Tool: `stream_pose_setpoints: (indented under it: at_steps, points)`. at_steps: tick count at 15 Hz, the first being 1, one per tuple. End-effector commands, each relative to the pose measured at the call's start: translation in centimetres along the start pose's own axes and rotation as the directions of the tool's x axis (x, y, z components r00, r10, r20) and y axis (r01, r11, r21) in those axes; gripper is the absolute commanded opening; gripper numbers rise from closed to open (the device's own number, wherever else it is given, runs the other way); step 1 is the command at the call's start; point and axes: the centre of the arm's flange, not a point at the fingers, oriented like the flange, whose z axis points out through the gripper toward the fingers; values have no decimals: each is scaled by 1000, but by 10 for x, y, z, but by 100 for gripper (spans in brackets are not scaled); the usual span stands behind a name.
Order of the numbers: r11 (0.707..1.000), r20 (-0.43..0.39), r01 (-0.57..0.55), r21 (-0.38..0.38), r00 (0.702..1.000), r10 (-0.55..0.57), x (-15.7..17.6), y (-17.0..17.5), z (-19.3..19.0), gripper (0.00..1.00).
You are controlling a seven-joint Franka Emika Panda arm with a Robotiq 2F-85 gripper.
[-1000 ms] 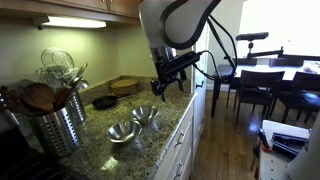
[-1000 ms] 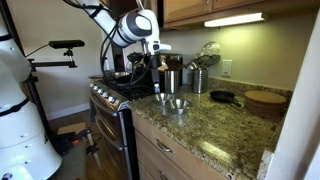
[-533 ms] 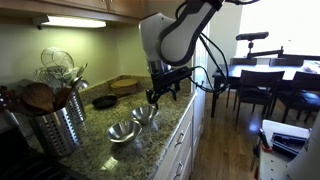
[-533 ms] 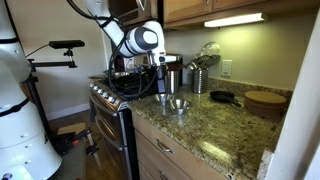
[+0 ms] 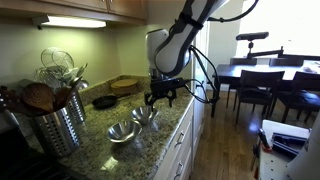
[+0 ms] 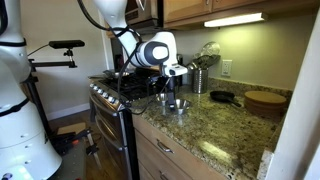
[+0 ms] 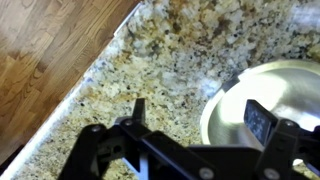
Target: Stack the two silver bowls together
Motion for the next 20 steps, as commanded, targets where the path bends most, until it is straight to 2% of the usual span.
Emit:
stream_pose_setpoints:
  at_steps: [1, 6, 7, 8, 10, 11, 14, 15, 17, 20]
  points:
    - [996, 10, -65, 67, 998, 64, 17, 2, 17, 100]
    - [988, 25, -118, 97, 993, 116, 27, 5, 30, 100]
    - [987, 28, -122, 101, 992, 119, 28, 4, 33, 75]
    - [987, 30, -125, 103, 992, 122, 28, 4, 34, 73]
    - [986, 35, -131, 107, 991, 128, 30, 3, 35, 58]
    - [985, 37, -135, 109, 991, 131, 30, 3, 37, 57]
    - [983, 40, -145, 112, 989, 141, 31, 4, 38, 42]
    - [983, 39, -146, 111, 989, 142, 31, 3, 38, 26]
    - [983, 40, -147, 110, 989, 143, 31, 3, 39, 13]
    - [982, 37, -151, 114, 988, 148, 32, 3, 37, 8]
